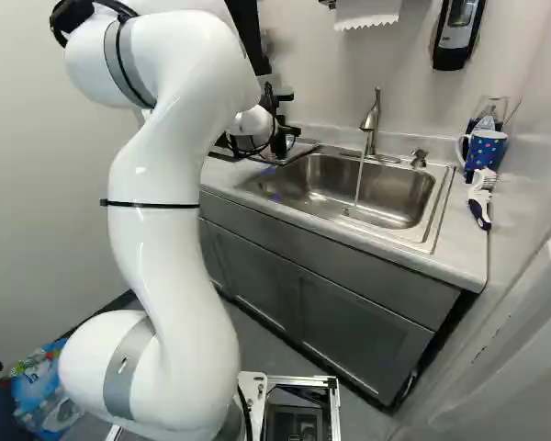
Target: Rinse the cup and place it in the tray
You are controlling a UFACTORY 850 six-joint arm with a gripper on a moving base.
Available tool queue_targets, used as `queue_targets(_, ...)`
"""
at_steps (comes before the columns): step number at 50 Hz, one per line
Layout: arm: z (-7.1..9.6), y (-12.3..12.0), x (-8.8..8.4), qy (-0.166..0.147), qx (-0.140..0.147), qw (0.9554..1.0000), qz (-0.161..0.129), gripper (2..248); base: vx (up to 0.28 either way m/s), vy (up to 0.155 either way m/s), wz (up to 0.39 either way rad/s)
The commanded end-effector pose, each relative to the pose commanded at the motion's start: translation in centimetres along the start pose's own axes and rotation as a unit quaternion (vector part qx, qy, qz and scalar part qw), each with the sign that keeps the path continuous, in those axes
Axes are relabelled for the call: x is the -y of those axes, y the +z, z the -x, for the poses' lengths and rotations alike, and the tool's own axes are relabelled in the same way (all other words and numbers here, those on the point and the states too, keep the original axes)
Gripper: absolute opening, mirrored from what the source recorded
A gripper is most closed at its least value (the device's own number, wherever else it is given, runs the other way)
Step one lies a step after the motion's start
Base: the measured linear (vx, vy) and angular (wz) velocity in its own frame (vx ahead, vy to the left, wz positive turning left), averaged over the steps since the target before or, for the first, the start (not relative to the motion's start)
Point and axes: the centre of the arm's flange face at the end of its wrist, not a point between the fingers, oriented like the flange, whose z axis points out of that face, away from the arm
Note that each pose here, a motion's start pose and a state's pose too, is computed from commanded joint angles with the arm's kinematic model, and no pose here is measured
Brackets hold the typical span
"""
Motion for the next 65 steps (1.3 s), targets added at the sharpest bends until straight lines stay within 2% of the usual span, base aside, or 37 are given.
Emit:
queue_targets(1,0.0,0.0,0.0,0.0,0.0,1.0,0.0,247,0.0,0.0,0.0)
queue_targets(14,-0.6,-0.3,0.0,0.0,-0.005,1.0,0.0,247,0.0,0.0,0.0)
queue_targets(65,-6.0,-2.9,0.2,0.0,-0.051,0.9987,-0.002,247,0.0,0.0,0.0)
